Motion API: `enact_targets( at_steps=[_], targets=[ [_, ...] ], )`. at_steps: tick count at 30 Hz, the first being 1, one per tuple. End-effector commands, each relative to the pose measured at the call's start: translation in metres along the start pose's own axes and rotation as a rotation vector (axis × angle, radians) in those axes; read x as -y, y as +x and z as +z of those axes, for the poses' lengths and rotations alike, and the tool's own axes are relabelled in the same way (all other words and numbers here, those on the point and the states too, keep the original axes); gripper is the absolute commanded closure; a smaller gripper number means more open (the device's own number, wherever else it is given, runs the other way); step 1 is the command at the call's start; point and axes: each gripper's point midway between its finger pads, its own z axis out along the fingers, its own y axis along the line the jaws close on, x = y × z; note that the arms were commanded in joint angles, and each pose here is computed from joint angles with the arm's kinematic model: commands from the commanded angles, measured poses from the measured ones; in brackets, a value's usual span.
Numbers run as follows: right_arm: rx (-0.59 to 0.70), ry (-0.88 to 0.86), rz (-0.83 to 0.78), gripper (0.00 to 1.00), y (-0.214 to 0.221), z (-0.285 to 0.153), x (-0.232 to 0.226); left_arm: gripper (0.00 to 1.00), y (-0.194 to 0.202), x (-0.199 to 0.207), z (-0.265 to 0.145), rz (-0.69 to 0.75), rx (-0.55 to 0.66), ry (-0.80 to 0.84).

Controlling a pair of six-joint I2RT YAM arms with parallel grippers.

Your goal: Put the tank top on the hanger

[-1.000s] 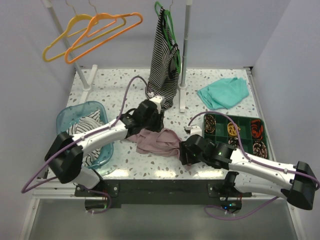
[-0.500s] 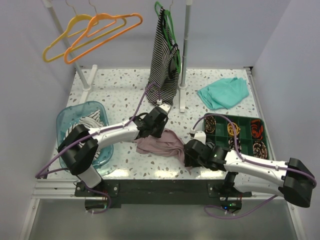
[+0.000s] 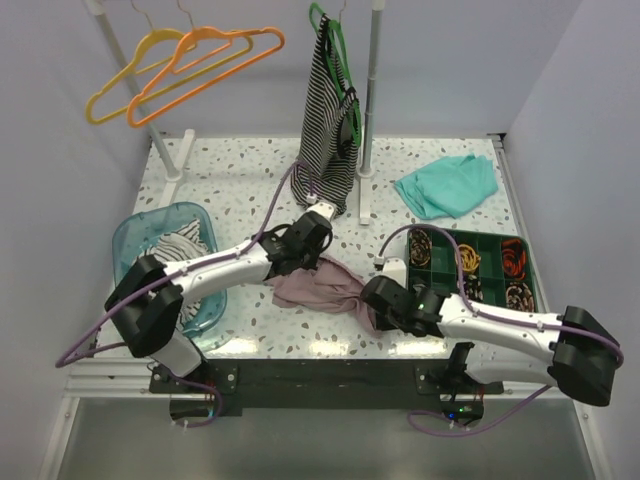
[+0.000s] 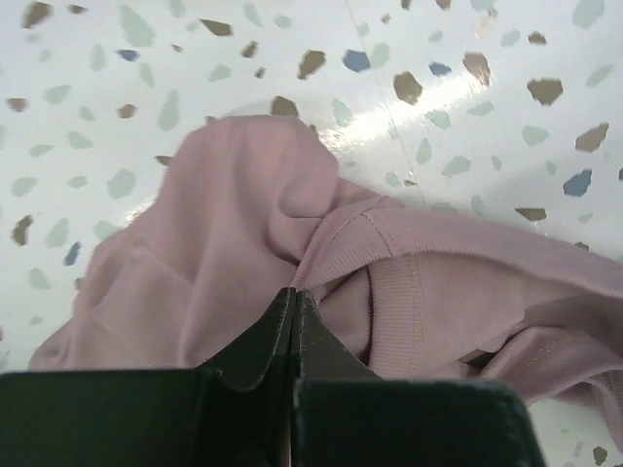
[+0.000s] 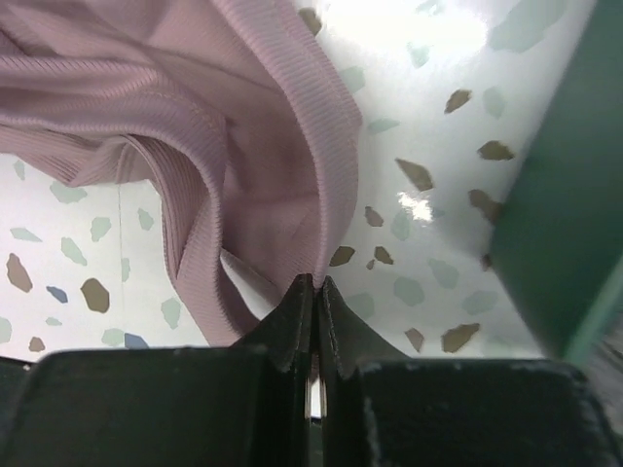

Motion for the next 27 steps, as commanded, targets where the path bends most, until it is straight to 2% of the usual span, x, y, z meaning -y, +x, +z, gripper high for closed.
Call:
enact_targets(
  at_steps=[1,3,6,7,9,10,11,13,14,15,16,17,21,23,25,26,27],
  targets=[
    [0.238,0.069,-0.050,1.00,-0.087,-0.045,-0.008,1.00,-0.079,-0.031,-0.066,-0.164,0.280,-0.111],
    [0.324,0.124,-0.093,1.00,-0.115,-0.064,-0.002,1.00,-0.109,-0.048,-0.102,-0.234,0.402,-0.143],
    [0.501,0.158,-0.123,1.00,-0.180,-0.109,-0.013,1.00,-0.148,-0.073,-0.158,-0.312,0.558,-0.191],
    [0.587,0.134,-0.086,1.00,-0.216,-0.143,-0.025,1.00,-0.157,-0.088,-0.175,-0.340,0.606,-0.247],
    [0.660,0.162,-0.125,1.00,-0.251,-0.170,-0.035,1.00,-0.186,-0.105,-0.227,-0.380,0.732,-0.259],
    [0.754,0.152,-0.073,1.00,-0.282,-0.206,-0.038,1.00,-0.196,-0.113,-0.247,-0.404,0.783,-0.274],
    [0.790,0.151,-0.078,1.00,-0.295,-0.218,-0.044,1.00,-0.216,-0.119,-0.279,-0.447,0.872,-0.250],
    [0.915,0.147,-0.051,1.00,-0.334,-0.267,-0.046,1.00,-0.233,-0.130,-0.317,-0.437,0.956,-0.253],
    [0.947,0.151,-0.045,1.00,-0.345,-0.282,-0.047,1.00,-0.248,-0.137,-0.349,-0.475,1.029,-0.239],
    [0.971,0.170,-0.077,1.00,-0.357,-0.290,-0.053,1.00,-0.254,-0.141,-0.361,-0.463,1.048,-0.254],
    [1.026,0.138,-0.029,1.00,-0.372,-0.318,-0.052,1.00,-0.261,-0.142,-0.372,-0.462,1.072,-0.249],
    [1.046,0.149,-0.045,1.00,-0.380,-0.329,-0.052,1.00,-0.268,-0.148,-0.392,-0.477,1.111,-0.244],
    [1.114,0.135,-0.040,1.00,-0.403,-0.365,-0.056,1.00,-0.278,-0.152,-0.414,-0.479,1.155,-0.243],
    [1.113,0.124,-0.053,1.00,-0.404,-0.364,-0.060,1.00,-0.275,-0.152,-0.407,-0.469,1.134,-0.253],
    [1.065,0.126,-0.087,1.00,-0.396,-0.345,-0.065,1.00,-0.265,-0.148,-0.390,-0.462,1.079,-0.256],
    [1.044,0.130,-0.096,1.00,-0.391,-0.335,-0.065,1.00,-0.255,-0.143,-0.366,-0.434,1.028,-0.266],
    [0.991,0.124,-0.126,1.00,-0.377,-0.305,-0.073,1.00,-0.246,-0.142,-0.360,-0.468,1.016,-0.246]
  ],
)
